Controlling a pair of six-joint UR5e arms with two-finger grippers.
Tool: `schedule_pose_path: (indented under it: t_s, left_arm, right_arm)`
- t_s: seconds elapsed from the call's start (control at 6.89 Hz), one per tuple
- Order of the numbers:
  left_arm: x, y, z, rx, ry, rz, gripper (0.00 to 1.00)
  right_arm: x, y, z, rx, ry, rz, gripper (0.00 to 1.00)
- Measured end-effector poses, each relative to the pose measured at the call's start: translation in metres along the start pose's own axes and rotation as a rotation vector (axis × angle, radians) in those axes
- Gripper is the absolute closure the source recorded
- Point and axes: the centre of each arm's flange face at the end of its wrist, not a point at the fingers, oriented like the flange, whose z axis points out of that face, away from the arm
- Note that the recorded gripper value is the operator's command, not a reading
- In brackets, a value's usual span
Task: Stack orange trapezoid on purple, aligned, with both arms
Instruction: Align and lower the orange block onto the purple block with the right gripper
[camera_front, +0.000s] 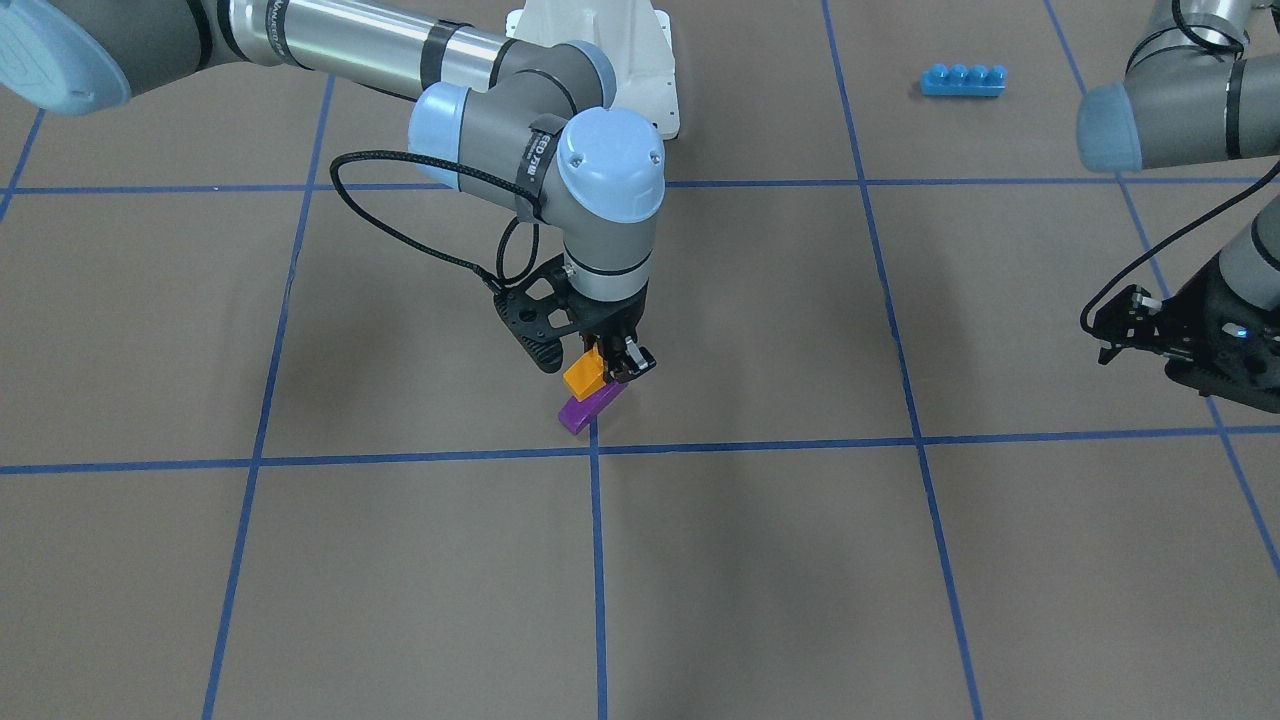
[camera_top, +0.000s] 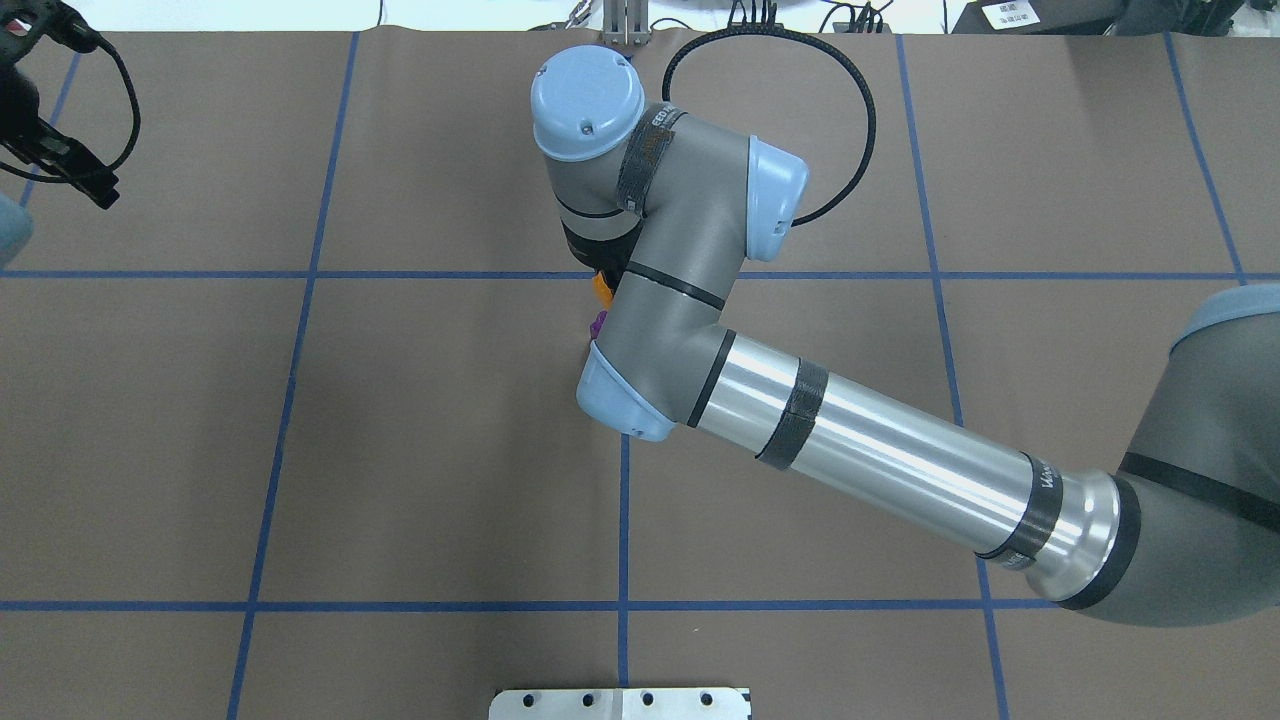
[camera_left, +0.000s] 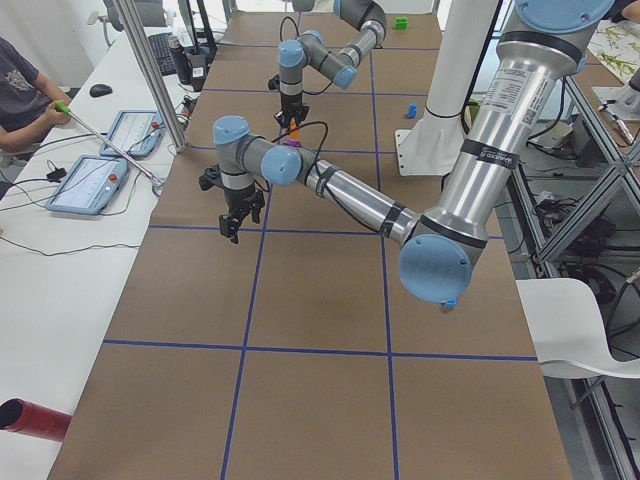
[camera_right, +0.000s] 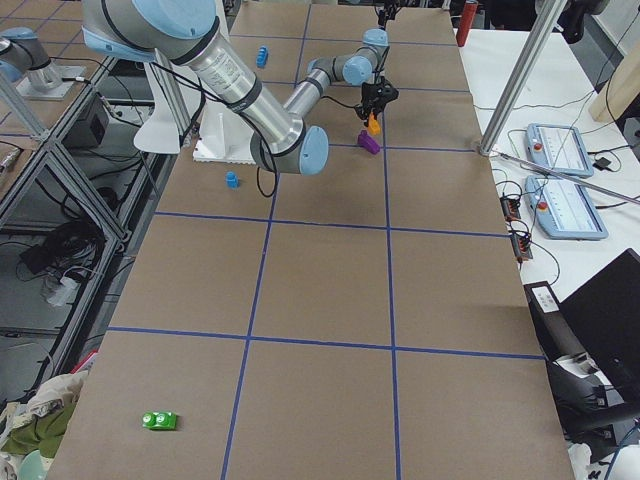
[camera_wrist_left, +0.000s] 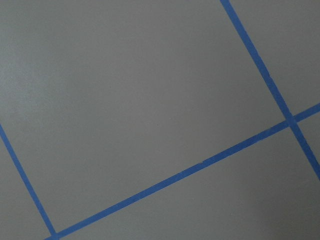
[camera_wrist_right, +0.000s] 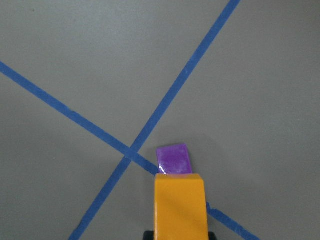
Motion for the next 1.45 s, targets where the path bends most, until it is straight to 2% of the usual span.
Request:
schedule_pose_path:
  t_s: [0.87, 1.45]
  left_arm:
    - [0.002, -0.001, -0.003, 0.016, -0.001, 0.010, 0.00]
    - [0.003, -0.003, -0.003, 0.017, -0.001, 0.011, 0.00]
  right_arm:
    - [0.004, 0.010, 0.017, -0.015, 0.016, 0.004, 1.00]
    - [0.001, 0.008, 0.029, -0.022, 0.006, -0.004, 1.00]
